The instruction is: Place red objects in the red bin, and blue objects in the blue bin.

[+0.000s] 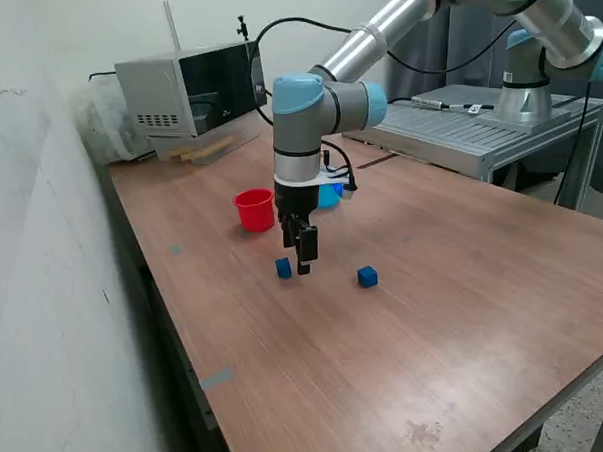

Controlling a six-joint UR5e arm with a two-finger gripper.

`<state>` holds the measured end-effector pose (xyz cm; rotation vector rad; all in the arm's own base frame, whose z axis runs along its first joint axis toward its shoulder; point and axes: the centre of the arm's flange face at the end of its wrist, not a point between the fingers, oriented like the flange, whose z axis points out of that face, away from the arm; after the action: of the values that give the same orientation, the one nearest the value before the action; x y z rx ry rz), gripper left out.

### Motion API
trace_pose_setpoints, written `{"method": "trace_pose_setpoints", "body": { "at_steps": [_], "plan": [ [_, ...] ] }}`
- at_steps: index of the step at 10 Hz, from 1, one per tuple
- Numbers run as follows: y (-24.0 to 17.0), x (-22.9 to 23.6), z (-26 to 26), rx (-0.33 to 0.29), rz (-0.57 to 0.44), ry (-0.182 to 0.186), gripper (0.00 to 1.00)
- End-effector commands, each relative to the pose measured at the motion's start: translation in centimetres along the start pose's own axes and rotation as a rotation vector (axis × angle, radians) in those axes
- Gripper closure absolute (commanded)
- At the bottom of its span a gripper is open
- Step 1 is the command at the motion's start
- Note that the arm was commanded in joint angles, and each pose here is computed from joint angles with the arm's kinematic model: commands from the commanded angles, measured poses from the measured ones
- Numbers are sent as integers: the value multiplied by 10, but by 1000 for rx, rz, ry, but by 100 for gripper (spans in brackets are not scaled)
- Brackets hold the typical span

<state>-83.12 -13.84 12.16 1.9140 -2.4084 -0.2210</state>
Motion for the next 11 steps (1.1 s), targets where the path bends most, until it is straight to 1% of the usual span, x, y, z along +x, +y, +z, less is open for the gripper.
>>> {"method": "trace_pose_setpoints", "body": {
  "at_steps": [1,3,4,7,8,10,11],
  "plan": [
    [9,-11,5,-7,6,0,0],
    [14,-15,3,-14,13,2,0],
    [12,-13,13,-4,11,0,0],
    [17,-13,13,-13,13,3,0],
    [16,-15,22,-10,14,-1,100],
    [18,-17,26,-32,19,4,100],
    [18,-18,26,-32,19,3,100]
  ]
}}
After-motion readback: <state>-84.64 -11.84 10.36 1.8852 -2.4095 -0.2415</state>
